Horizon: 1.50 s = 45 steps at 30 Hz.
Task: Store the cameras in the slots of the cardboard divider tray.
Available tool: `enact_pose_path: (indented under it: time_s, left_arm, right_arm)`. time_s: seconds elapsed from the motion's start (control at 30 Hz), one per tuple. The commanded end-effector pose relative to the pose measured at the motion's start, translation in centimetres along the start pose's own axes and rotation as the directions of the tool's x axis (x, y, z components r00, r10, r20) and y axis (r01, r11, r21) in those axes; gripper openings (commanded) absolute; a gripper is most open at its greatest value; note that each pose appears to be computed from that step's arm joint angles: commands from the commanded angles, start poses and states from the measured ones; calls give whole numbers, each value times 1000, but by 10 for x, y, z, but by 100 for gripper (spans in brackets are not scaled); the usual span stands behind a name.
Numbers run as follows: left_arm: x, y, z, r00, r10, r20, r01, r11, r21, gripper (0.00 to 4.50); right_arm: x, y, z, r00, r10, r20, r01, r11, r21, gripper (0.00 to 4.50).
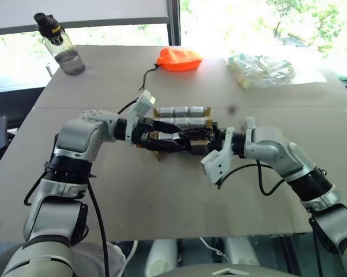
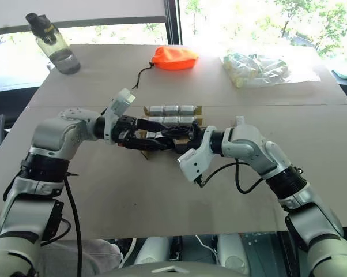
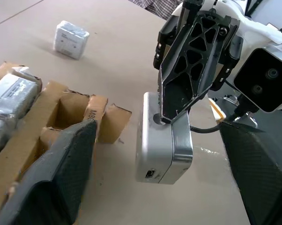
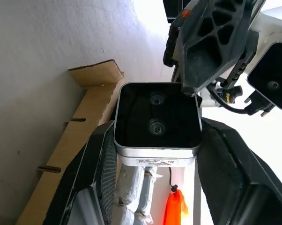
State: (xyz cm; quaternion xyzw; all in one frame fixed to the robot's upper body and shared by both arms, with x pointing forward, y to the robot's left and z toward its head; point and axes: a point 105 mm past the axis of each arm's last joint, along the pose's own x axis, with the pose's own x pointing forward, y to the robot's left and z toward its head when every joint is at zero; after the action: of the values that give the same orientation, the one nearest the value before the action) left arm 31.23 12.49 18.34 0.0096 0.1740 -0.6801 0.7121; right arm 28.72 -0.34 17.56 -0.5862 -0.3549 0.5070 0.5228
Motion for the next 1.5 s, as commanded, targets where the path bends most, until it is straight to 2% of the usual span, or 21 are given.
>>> enact_pose_path:
  time_s: [0.03, 0.07, 0.1, 0.2, 0.27, 0.33, 0.37, 0.47, 0.63, 0.7, 0.77, 0.83, 0.93, 1.07, 1.17, 1.33, 1.5]
  left_arm:
    - [1, -4, 11, 1000, -29, -1, 29, 999, 39, 238]
    - [1, -4, 10, 999, -33, -3, 33, 999, 38, 195]
    - [1, -5, 9, 999, -38, -7, 38, 999, 39, 130]
    - [1, -5, 9, 999, -41, -13, 41, 998, 43, 80]
    - [1, -5, 9, 999, -37, -14, 38, 998, 48, 80]
    - [0, -3, 10, 999, -31, -16, 31, 998, 54, 80]
    - [0, -2, 11, 999, -29, -16, 30, 998, 56, 80]
    - [-6, 6, 17, 1000, 7, -29, -4, 993, 122, 79]
    - [-15, 22, 33, 998, 68, -17, -62, 970, 234, 79]
    - [-18, 24, 41, 998, 62, 16, -64, 965, 254, 79]
    - [-18, 27, 42, 998, 55, -6, -50, 948, 314, 79]
    - [-20, 34, 36, 996, 75, -51, -51, 926, 375, 79]
    - [-21, 39, 34, 994, 86, -61, -54, 910, 410, 79]
    - [-16, 49, 33, 993, 102, -64, -65, 899, 433, 79]
    - [-9, 51, 32, 995, 83, -61, -48, 896, 442, 79]
    - [5, 49, 30, 997, 37, -63, -4, 894, 448, 79]
    - [11, 49, 23, 995, 29, -97, 19, 886, 462, 79]
  right_arm:
    - [-1, -15, 5, 999, -39, 28, 40, 998, -40, 186]
    - [-1, -15, 5, 999, -40, 29, 41, 998, -41, 186]
    - [-1, -15, 5, 999, -40, 28, 42, 998, -40, 186]
    - [-2, -14, 4, 999, -39, 23, 40, 999, -18, 186]
    - [-3, -14, 4, 999, -39, 18, 39, 999, 3, 186]
    - [-6, -15, 2, 999, -48, 10, 48, 998, 32, 288]
    - [-6, -15, 2, 999, -51, 7, 50, 998, 40, 317]
    - [-19, -14, -6, 996, -75, -43, 79, 990, 113, 450]
    - [-52, -8, -20, 978, -140, -154, 184, 929, 322, 450]
    - [-62, -2, -24, 967, -161, -197, 234, 867, 439, 450]
    - [-72, 4, -26, 947, -210, -243, 316, 742, 592, 450]
    - [-80, 14, -21, 942, -211, -260, 334, 627, 704, 450]
    - [-88, 22, -14, 933, -224, -281, 357, 489, 796, 450]
    - [-105, 40, -4, 919, -221, -326, 376, 251, 892, 450]
    - [-114, 49, 10, 919, -225, -324, 358, 127, 925, 450]
    - [-126, 58, 36, 935, -209, -286, 296, 16, 955, 450]
    - [-135, 52, 36, 910, -266, -316, 330, 7, 944, 450]
